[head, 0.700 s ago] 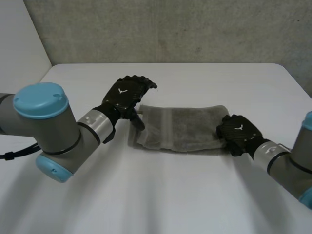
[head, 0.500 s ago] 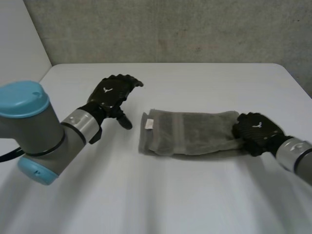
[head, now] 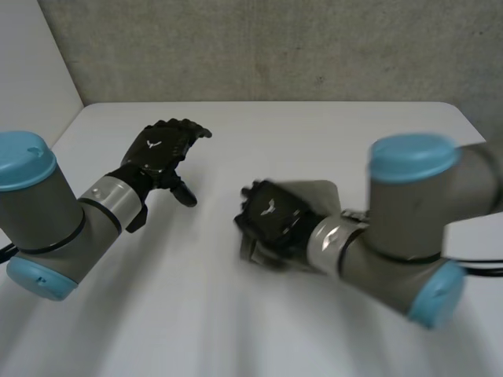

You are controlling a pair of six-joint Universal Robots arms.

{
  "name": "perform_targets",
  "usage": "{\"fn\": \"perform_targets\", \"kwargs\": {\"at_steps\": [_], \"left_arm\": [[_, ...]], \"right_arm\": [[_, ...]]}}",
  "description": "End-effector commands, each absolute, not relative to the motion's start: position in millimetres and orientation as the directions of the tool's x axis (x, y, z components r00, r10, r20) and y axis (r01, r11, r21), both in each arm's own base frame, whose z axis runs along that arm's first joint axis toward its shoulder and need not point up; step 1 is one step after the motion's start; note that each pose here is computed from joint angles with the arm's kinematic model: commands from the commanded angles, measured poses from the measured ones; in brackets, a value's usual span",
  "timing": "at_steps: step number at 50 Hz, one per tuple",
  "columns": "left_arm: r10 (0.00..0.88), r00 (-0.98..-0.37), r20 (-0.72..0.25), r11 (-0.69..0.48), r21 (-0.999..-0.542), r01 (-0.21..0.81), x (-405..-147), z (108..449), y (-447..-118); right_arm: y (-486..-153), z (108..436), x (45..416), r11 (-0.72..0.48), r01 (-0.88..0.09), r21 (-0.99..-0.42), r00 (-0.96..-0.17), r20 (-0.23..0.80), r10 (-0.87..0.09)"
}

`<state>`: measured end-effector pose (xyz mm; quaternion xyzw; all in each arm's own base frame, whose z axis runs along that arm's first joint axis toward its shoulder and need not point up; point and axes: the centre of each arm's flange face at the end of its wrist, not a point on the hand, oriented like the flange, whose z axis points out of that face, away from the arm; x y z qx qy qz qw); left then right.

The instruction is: Fold the towel.

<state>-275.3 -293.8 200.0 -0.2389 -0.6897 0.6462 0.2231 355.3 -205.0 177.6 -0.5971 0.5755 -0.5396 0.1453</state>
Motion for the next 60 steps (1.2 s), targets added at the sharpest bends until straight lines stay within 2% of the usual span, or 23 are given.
{"fn": "perform_targets", "kwargs": {"at_steps": [1,5,11,13,17,18,19,21,27,30,32,37,49,55,56,60], "left_arm": [[0.631,-0.776,-0.007,0.028,-0.999,0.032,-280,209,-288],[0.630,-0.777,-0.011,0.017,-0.999,0.028,-280,213,-290],[0.632,-0.775,0.006,-0.001,-1.000,-0.008,-284,220,-297],[0.636,-0.772,0.020,0.001,-1.000,-0.024,-286,223,-297],[0.648,-0.756,0.093,0.033,-0.995,-0.095,-294,228,-299],[0.656,-0.746,0.115,0.045,-0.993,-0.113,-298,230,-298],[0.656,-0.746,0.115,0.045,-0.993,-0.113,-298,230,-298],[0.682,-0.718,0.137,0.062,-0.990,-0.129,-311,230,-290],[0.725,-0.672,0.147,0.083,-0.988,-0.127,-333,224,-276],[0.736,-0.660,0.153,0.105,-0.988,-0.112,-346,213,-268],[0.737,-0.657,0.158,0.120,-0.987,-0.103,-352,206,-263],[0.755,-0.632,0.178,0.190,-0.981,-0.049,-371,176,-243],[0.762,-0.622,0.179,0.246,-0.969,0.024,-376,138,-230],[0.758,-0.648,0.072,0.183,-0.978,0.105,-367,126,-245],[0.744,-0.667,0.038,0.166,-0.977,0.130,-358,123,-255],[0.731,-0.682,0.005,0.161,-0.973,0.166,-349,117,-262]], "right_arm": [[-200,149,376,-0.268,-0.501,-0.823,-0.294,0.453,-0.842],[-204,165,378,-0.219,-0.419,-0.881,-0.378,0.389,-0.840],[-203,188,367,-0.176,-0.375,-0.910,-0.432,0.340,-0.836],[-201,203,351,-0.128,-0.357,-0.926,-0.475,0.297,-0.828],[-205,211,330,-0.052,-0.351,-0.935,-0.532,0.245,-0.811],[-210,211,317,0.001,-0.358,-0.934,-0.565,0.216,-0.796],[-210,211,317,0.002,-0.358,-0.934,-0.565,0.215,-0.796],[-222,208,290,0.111,-0.369,-0.923,-0.637,0.164,-0.753],[-236,200,259,0.224,-0.346,-0.911,-0.719,0.104,-0.687],[-245,197,250,0.276,-0.302,-0.912,-0.760,0.056,-0.648],[-253,195,246,0.315,-0.226,-0.922,-0.792,-0.014,-0.610],[-265,187,245,0.344,-0.135,-0.929,-0.820,-0.090,-0.565],[-275,165,247,0.358,-0.070,-0.931,-0.851,-0.132,-0.509],[-281,150,249,0.382,-0.081,-0.921,-0.854,-0.134,-0.503],[-282,147,249,0.386,-0.082,-0.919,-0.854,-0.135,-0.502],[-283,141,254,0.389,-0.087,-0.917,-0.849,-0.136,-0.510]]}}
